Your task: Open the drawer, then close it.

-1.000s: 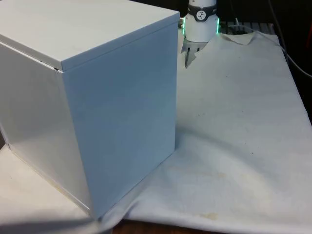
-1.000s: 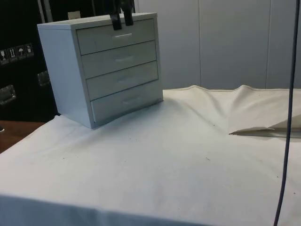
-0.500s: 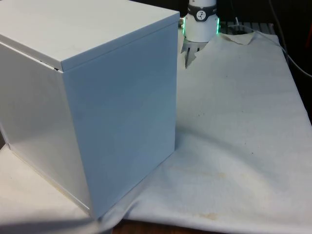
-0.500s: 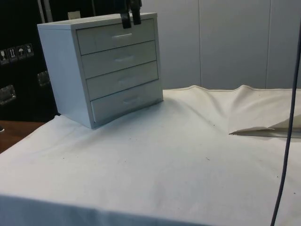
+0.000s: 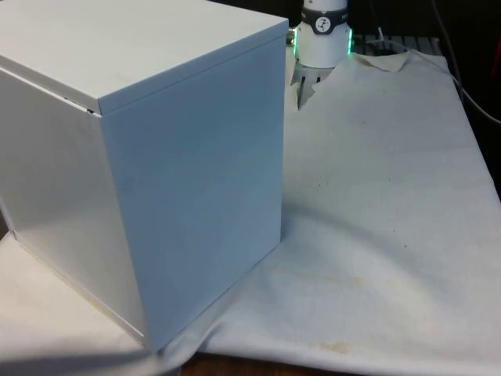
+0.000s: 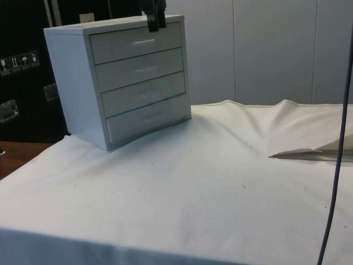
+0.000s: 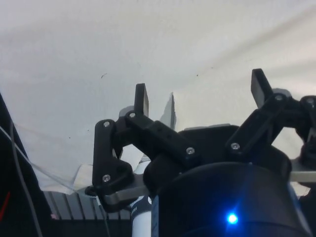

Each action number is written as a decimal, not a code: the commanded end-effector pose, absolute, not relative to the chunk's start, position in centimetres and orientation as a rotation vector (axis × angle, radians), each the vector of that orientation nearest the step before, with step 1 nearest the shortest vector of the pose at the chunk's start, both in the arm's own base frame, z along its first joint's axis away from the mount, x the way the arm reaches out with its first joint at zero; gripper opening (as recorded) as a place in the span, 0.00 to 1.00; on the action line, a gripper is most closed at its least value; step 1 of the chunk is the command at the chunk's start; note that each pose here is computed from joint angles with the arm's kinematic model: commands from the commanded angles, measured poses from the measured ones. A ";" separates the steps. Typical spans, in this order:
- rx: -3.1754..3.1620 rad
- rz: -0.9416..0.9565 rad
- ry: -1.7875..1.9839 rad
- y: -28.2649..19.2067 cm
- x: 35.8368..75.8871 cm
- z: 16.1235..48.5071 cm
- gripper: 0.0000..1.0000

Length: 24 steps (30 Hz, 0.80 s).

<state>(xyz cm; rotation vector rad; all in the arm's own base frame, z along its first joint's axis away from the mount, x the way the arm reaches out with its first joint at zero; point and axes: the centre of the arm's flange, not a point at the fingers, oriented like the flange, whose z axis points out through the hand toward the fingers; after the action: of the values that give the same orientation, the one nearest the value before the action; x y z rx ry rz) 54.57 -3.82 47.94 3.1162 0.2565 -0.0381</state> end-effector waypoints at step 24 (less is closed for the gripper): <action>3.075 0.037 0.526 -5.4 54.8 48.1 1.00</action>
<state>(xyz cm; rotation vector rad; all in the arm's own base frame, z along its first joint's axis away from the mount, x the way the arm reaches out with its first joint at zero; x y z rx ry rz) 54.83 -5.31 48.07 3.0792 0.5138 0.0125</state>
